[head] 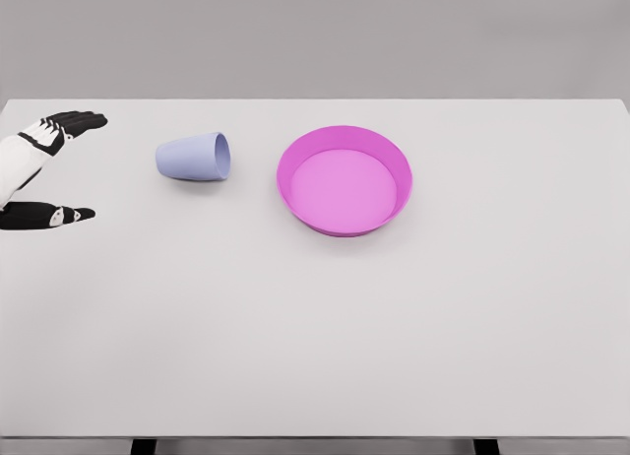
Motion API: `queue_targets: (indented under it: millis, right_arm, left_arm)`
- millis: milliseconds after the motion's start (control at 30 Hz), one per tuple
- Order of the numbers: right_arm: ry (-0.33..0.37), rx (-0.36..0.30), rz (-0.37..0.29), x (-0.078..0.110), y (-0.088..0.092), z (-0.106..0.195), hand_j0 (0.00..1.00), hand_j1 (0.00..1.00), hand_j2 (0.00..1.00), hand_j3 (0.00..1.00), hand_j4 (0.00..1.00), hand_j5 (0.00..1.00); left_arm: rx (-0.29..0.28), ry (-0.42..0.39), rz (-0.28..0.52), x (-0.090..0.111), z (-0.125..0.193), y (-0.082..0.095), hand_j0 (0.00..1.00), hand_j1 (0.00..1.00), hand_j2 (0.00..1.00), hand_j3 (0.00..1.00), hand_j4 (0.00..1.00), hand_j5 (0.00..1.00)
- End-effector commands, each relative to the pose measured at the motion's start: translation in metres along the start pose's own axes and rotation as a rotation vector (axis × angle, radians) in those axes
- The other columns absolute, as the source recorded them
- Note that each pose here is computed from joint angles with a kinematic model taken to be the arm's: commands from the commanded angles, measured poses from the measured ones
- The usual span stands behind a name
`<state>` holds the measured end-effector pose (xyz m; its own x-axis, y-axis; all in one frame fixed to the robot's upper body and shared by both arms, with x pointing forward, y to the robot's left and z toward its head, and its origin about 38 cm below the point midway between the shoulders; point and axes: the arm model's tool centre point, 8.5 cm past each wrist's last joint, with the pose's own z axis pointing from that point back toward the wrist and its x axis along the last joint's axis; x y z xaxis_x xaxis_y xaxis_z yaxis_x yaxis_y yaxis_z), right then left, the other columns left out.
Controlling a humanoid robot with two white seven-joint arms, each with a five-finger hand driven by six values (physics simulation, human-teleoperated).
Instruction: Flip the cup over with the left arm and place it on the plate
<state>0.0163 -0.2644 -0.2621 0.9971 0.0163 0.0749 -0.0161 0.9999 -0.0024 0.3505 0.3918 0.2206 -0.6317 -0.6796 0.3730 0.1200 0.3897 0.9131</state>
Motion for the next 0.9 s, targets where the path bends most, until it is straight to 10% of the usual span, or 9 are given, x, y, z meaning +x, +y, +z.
queue_targets:
  millis: [0,667,867]
  right_arm:
    - [0.0,0.0,-0.005,0.0,0.0,0.0,1.0,1.0,1.0,1.0,1.0,1.0]
    - [0.001,0.0,-0.001,0.0,0.0,0.0,1.0,1.0,1.0,1.0,1.0,1.0]
    - [0.001,0.0,-0.001,0.0,0.0,0.0,1.0,1.0,1.0,1.0,1.0,1.0]
  left_arm:
    - [0.005,0.0,0.004,0.0,0.0,0.001,1.0,1.0,1.0,1.0,1.0,1.0]
    - [-0.008,0.021,0.006,-0.005,0.006,-0.002,1.0,1.0,1.0,1.0,1.0,1.0]
    - [-0.055,0.247,0.056,-0.062,0.054,-0.025,1.0,1.0,1.0,1.0,1.0,1.0]
